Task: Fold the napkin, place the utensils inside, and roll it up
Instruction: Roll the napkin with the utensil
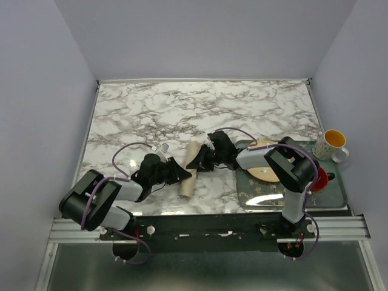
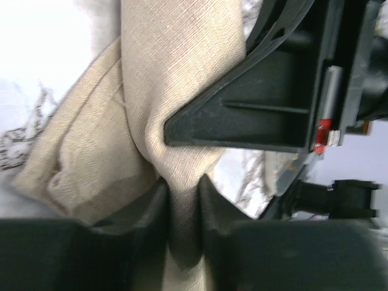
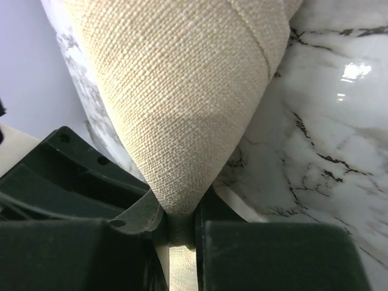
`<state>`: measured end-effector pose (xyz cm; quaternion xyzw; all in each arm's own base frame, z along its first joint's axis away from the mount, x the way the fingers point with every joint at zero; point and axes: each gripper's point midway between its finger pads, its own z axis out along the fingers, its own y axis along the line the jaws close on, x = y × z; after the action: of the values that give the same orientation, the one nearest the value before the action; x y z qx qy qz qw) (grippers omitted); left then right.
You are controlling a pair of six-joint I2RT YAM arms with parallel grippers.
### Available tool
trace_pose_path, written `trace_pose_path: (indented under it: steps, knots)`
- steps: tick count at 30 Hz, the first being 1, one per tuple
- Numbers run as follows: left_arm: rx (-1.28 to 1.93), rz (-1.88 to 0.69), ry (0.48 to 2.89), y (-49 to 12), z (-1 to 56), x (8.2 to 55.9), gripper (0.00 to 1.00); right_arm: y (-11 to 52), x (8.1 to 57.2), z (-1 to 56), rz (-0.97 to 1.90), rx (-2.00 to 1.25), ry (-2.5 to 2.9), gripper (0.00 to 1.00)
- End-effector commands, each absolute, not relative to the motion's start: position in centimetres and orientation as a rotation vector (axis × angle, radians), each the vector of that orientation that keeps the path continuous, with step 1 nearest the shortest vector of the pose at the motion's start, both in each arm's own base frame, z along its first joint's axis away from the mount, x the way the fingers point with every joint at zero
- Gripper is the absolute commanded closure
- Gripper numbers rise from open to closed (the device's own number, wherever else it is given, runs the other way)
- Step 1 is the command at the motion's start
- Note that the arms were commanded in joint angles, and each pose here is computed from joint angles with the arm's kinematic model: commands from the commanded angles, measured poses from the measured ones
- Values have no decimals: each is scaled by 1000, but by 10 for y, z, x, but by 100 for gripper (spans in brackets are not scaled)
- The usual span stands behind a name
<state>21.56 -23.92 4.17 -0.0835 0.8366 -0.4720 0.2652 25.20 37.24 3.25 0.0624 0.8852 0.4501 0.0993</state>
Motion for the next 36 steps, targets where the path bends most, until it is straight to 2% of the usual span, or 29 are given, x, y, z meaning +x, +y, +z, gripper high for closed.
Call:
trace_pose_path:
  steps: [1,3,4,5,6,8,13,21,27,36]
  knots:
    - [-135,-1090,2297,-225,42,221,59,366,256,24,1205,149,2648,87]
    - [-92,-923,2331,-210,41,226,54,364,257,28,1182,137,2638,90]
    - [-65,-898,2292,-208,57,230,44,361,256,26,1162,144,2654,92]
    - [-56,-868,2267,-207,71,238,38,362,258,29,1156,145,2655,93]
    - [-70,-775,2305,-195,66,237,30,362,258,31,1147,149,2662,94]
    - [-10,-735,2272,-198,85,241,31,361,259,33,1103,164,2685,99]
    - [126,-521,2295,-215,83,234,38,355,259,31,973,259,2751,99]
    - [343,-212,2248,-243,78,223,30,353,253,26,868,495,2884,99]
    - [466,60,2178,-251,76,222,29,352,250,27,847,583,2907,99]
    - [562,275,2078,-259,80,216,29,348,246,22,822,613,2924,100]
